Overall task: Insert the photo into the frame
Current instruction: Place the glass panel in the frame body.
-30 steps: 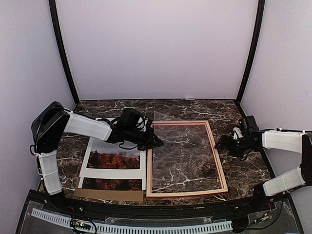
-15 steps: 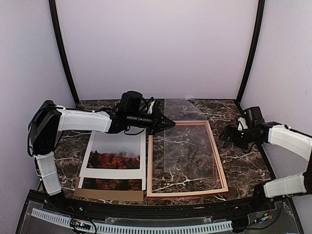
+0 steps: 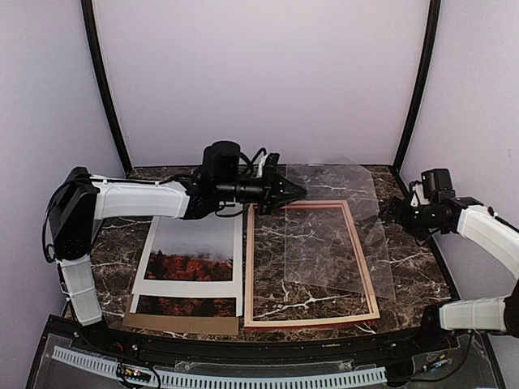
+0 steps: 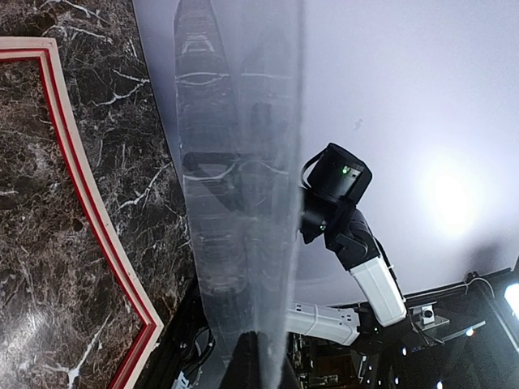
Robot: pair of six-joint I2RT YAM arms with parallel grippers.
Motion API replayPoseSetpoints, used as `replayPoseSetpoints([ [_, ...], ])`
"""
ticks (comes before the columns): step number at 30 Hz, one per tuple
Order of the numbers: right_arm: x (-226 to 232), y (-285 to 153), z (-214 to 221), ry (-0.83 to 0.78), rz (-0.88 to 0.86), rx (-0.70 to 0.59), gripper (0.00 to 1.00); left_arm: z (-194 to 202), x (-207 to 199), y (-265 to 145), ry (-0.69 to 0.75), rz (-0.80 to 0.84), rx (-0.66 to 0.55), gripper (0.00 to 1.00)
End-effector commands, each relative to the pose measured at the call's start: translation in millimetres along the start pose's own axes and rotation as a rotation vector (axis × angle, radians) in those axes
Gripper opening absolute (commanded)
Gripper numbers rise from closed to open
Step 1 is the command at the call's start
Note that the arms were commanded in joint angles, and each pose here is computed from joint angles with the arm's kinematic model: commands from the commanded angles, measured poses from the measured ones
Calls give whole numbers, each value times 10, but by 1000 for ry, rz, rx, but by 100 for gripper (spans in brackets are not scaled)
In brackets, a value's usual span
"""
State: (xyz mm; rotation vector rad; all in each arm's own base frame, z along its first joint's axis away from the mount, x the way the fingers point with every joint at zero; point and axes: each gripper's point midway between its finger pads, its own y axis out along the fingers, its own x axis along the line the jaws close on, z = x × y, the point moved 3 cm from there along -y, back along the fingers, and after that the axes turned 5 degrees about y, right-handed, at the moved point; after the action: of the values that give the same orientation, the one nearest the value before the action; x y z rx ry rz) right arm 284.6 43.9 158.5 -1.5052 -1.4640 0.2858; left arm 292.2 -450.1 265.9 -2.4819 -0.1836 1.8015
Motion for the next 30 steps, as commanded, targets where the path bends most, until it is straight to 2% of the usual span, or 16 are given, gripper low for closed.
replayPoseSetpoints([
  [1,73,-91,-104,-11,-20,-28,97,0,27,-29,15,8,-36,0],
  [7,114,67,44,-33,-83,49,97,165,662,32,-46,-117,-19,0],
  [13,94,241,220,-50,-95,107,97,306,1045,-38,-73,-214,-18,0],
  [21,124,458,475,-91,-96,192,97,392,1300,-222,-54,-340,-50,0],
  [30,101,577,624,-97,-95,234,97,411,1473,-377,-57,-399,-60,0],
])
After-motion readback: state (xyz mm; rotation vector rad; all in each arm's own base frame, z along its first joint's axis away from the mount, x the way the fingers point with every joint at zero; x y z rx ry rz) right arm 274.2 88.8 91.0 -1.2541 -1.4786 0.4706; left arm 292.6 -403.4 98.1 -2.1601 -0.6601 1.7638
